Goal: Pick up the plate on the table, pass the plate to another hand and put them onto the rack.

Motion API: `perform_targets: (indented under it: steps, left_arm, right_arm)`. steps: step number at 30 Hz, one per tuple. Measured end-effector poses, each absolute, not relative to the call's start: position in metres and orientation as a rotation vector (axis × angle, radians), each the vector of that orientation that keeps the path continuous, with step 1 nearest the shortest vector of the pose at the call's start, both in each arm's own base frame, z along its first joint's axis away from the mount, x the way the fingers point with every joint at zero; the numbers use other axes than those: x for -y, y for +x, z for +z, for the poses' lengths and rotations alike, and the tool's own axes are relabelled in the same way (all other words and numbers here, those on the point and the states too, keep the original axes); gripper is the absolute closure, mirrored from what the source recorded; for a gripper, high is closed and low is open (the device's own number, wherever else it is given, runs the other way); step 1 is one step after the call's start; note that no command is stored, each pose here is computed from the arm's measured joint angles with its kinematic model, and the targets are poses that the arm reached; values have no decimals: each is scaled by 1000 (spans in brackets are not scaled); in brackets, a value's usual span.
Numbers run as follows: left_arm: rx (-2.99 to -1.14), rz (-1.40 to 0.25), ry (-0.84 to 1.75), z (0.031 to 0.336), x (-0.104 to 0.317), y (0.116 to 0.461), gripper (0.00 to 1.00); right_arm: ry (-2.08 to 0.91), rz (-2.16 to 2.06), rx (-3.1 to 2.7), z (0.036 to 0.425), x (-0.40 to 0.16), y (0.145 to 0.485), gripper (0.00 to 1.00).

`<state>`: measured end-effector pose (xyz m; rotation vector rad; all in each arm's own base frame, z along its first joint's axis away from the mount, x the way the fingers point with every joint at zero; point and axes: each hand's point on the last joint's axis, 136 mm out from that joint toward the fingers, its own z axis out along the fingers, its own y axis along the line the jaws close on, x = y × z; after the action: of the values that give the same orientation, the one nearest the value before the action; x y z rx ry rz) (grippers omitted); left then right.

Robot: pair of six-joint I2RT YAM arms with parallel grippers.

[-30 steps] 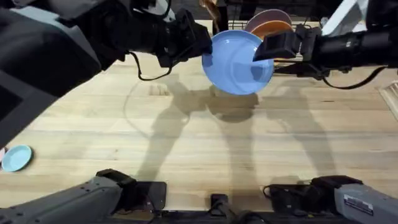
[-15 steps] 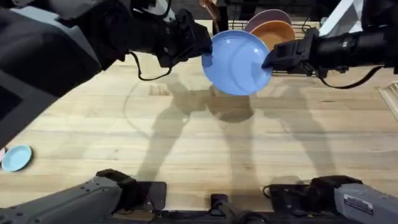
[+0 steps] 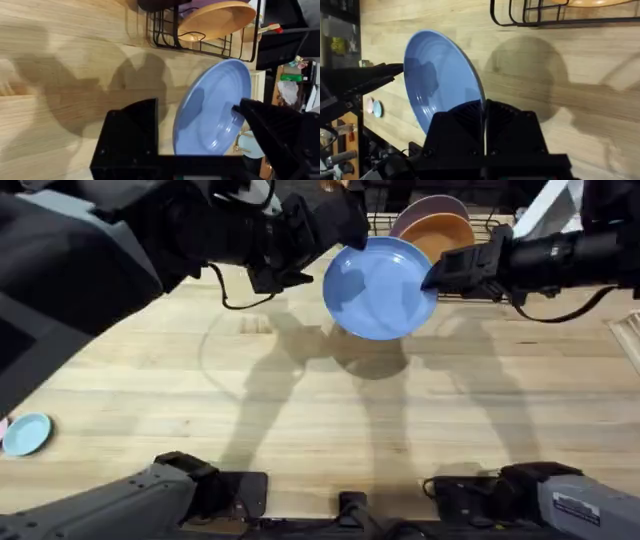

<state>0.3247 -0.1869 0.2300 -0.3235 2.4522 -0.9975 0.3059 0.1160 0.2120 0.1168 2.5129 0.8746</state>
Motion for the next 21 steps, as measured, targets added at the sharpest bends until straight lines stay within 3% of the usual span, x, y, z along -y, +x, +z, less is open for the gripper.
perform_targets:
  steps: [14, 21]
  left_arm:
    - [-2427, -997, -336, 233, 182, 331, 6]
    - [-2331, -988, -381, 256, 158, 335, 6]
  right_arm:
    - [99, 869, -2469, 218, -116, 314, 971]
    - [120, 848, -2399, 227, -104, 329, 971]
